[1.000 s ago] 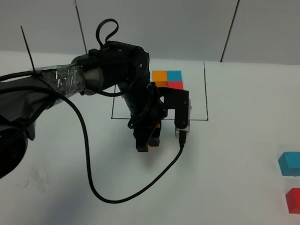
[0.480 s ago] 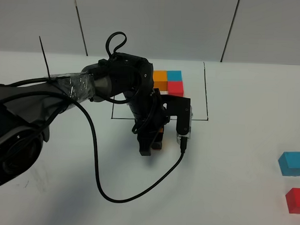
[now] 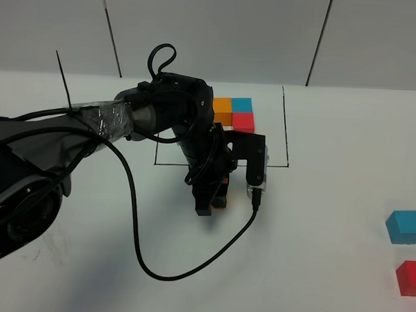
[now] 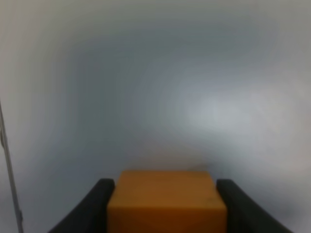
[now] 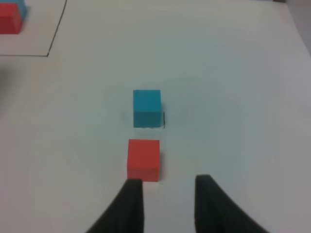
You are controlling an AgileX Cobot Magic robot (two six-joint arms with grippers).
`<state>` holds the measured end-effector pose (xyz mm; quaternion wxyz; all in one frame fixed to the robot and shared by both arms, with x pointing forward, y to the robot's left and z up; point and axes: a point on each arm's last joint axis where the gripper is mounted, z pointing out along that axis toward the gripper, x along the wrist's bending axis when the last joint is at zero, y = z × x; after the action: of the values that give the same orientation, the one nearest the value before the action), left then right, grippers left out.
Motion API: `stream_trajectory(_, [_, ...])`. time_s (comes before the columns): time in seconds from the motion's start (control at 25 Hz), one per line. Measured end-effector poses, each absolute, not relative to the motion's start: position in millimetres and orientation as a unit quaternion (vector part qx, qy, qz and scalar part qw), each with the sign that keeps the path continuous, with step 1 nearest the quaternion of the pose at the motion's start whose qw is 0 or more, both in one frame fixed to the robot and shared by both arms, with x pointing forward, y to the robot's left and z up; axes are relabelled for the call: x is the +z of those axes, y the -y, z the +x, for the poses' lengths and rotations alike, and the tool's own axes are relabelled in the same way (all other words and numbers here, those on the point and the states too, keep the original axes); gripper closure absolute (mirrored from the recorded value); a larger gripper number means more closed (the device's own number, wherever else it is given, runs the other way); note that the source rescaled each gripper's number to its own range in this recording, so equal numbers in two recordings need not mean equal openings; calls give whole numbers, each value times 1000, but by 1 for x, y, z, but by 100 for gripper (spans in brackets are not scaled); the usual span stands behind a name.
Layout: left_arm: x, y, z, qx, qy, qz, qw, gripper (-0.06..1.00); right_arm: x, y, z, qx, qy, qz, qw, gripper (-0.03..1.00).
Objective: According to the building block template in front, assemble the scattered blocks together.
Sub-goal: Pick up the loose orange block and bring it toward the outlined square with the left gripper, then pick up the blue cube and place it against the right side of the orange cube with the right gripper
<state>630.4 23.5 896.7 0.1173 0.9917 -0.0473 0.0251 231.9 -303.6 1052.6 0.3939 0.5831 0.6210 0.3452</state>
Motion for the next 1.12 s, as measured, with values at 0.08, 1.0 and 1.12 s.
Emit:
stream_trajectory(0.08, [897, -23, 629, 17, 43, 992, 118, 93, 1053, 304, 232, 345, -621, 583, 394, 97])
stream_trajectory(1.0, [1076, -49, 631, 155, -161, 969, 101, -6, 1053, 304, 232, 345, -621, 583, 394, 97])
stream_trajectory(1.12, [1136, -65, 611, 211, -182, 950, 140, -6, 1053, 304, 232, 345, -621, 583, 394, 97])
